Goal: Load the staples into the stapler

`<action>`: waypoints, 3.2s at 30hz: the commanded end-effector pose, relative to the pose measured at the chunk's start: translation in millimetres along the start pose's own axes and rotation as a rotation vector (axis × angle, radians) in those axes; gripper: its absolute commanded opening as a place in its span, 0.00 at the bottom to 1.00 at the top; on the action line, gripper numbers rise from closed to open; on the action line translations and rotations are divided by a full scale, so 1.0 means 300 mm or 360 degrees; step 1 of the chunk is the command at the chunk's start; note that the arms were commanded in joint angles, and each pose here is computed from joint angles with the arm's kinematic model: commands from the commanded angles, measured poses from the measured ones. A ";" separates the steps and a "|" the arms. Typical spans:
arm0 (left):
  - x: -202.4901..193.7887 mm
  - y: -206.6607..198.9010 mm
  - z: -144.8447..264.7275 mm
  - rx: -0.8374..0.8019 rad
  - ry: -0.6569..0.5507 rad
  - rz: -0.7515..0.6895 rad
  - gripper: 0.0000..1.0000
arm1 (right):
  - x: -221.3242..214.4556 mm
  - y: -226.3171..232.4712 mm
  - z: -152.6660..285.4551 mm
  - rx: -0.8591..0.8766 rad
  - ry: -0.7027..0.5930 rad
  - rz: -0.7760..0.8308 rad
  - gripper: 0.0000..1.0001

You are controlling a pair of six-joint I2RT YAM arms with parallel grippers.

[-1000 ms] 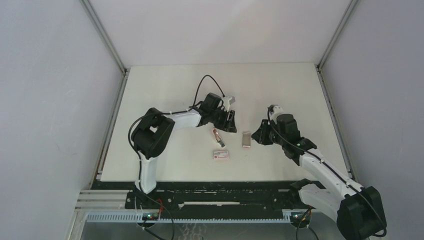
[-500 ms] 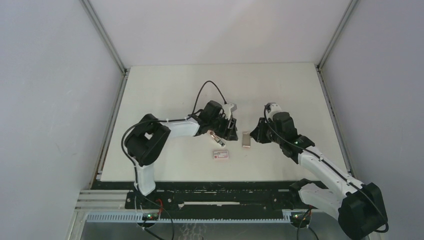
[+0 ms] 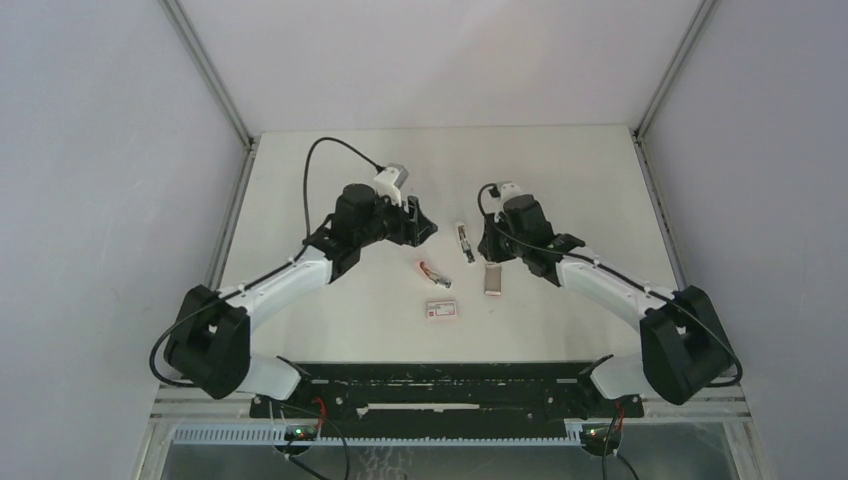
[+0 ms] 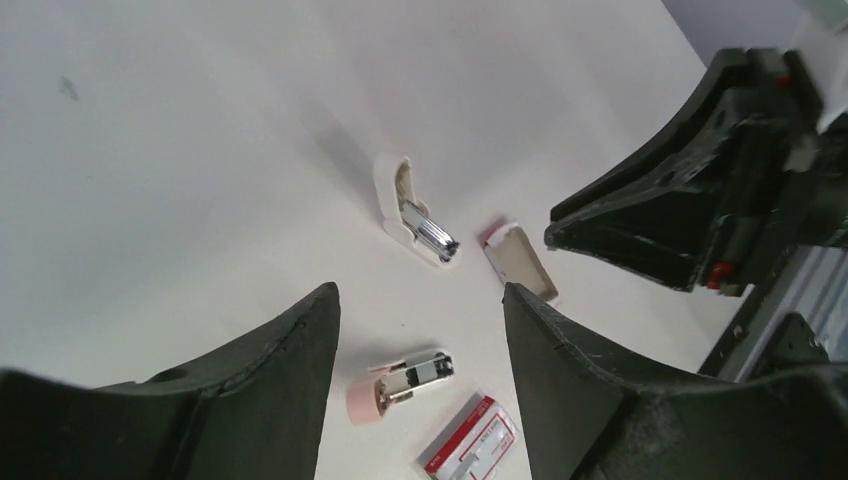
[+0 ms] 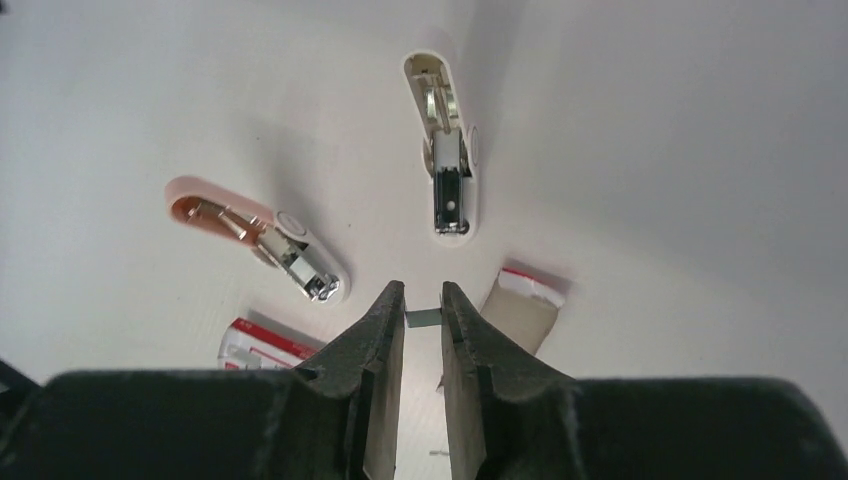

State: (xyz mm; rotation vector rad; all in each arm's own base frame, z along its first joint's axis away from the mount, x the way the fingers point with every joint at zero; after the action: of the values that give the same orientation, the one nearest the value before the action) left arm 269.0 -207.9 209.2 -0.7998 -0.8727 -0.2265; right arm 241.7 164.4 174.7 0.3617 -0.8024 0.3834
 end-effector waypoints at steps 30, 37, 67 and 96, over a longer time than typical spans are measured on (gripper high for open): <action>-0.136 0.207 0.164 0.0655 -0.0382 -0.0052 0.67 | 0.066 0.055 -0.283 -0.0219 0.0078 0.0307 0.18; -0.138 0.209 0.161 0.0657 -0.0368 -0.0055 0.67 | 0.055 0.052 -0.295 -0.0237 0.0107 0.0314 0.18; -0.143 0.211 0.148 0.0645 -0.0327 -0.0054 0.67 | 0.056 0.047 -0.297 -0.0268 0.0121 0.0316 0.18; -0.146 0.213 0.146 0.0645 -0.0311 -0.0055 0.66 | 0.047 0.057 -0.309 -0.0223 0.0133 0.0346 0.18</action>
State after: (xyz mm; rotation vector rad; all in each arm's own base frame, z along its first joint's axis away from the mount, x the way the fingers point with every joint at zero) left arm 240.3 -136.5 150.8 -0.4165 -1.0354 0.0188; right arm 292.6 212.8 111.4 0.0982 -0.7169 0.5244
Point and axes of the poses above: each gripper's point midway between its finger pads, its own z axis back along the fingers, its own y axis along the line the jaws close on, x = y × z, the point moved 10 cm from there along z, back along the fingers, and after that the axes turned 9 degrees about z, right-handed, at the moved point
